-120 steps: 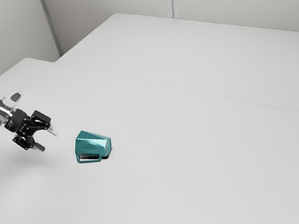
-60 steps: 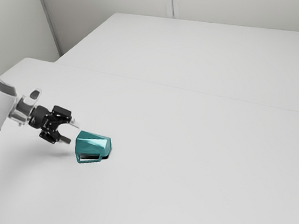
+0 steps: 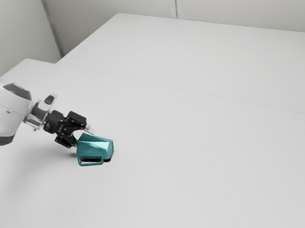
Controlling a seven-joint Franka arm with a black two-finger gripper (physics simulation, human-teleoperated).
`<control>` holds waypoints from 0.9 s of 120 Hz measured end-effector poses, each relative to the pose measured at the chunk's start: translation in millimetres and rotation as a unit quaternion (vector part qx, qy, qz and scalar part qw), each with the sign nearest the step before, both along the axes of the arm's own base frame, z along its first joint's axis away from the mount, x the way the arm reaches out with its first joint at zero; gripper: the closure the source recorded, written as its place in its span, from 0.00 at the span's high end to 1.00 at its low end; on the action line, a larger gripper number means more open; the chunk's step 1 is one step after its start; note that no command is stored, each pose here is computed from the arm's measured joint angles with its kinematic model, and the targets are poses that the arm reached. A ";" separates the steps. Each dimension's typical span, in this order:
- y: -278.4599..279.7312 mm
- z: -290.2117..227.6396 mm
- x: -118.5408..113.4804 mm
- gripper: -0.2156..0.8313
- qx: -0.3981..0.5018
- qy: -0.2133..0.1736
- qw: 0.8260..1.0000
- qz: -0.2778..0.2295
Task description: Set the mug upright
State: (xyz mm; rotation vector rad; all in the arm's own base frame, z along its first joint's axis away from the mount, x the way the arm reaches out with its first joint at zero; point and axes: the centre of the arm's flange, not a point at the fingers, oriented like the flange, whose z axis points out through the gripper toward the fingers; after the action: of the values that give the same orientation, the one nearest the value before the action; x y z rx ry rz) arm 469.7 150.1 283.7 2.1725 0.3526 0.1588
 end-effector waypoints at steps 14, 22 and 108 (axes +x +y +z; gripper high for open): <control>-2.6 -1.8 1.4 0.58 -0.001 -0.003 1.000 -0.002; -2.5 -2.1 2.5 0.49 0.000 -0.006 1.000 -0.003; -7.0 25.0 26.8 0.07 0.011 -0.048 0.999 -0.023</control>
State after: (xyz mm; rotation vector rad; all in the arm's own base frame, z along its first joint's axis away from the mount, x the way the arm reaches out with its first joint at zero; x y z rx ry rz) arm 496.5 143.1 308.7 2.1840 0.2479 0.2410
